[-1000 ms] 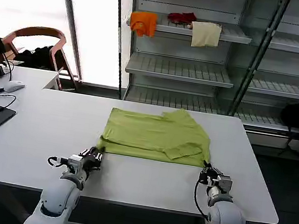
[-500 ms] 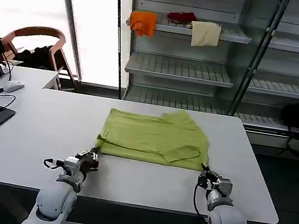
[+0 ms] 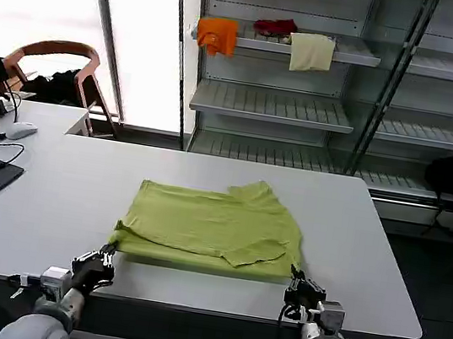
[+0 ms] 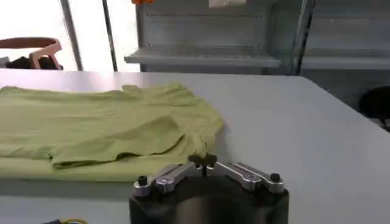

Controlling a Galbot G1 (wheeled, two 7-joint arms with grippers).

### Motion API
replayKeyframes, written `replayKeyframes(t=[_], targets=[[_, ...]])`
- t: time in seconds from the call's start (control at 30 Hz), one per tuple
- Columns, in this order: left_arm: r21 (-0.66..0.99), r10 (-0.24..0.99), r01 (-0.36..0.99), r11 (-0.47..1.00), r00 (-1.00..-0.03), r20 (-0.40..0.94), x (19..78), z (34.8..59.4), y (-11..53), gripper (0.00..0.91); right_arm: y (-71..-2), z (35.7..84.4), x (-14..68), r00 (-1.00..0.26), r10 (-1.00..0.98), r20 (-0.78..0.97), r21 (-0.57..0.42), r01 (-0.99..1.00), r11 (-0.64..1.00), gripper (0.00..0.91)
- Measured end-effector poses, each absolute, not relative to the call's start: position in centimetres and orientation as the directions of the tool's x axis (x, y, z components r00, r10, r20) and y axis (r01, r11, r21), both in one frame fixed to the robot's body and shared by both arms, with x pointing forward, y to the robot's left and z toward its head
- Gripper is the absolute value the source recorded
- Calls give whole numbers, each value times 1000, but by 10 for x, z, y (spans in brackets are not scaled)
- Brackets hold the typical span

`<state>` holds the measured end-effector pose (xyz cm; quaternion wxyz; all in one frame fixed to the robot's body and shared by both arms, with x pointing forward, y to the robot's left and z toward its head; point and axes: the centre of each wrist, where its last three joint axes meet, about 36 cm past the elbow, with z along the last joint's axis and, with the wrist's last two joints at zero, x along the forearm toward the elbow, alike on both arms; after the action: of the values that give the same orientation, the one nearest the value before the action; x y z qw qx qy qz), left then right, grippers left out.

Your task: Fold and organize the clothes.

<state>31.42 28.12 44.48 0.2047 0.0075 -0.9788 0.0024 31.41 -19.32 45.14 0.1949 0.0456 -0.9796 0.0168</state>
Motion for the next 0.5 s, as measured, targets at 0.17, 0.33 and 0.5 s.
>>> replayKeyframes(t=[0.17, 0.33, 0.5], targets=[[-20, -36, -49, 999, -909, 415, 297, 450, 281, 907, -187, 452, 301, -913, -91, 398, -8, -103, 995, 907], [-30, -44, -63, 998, -907, 419, 287, 455, 277, 907, -184, 458, 294, -917, -90, 390, 2, -97, 995, 907], [-38, -57, -79, 996, -914, 401, 283, 464, 276, 907, -183, 470, 293, -932, -78, 353, 1, -83, 997, 907]])
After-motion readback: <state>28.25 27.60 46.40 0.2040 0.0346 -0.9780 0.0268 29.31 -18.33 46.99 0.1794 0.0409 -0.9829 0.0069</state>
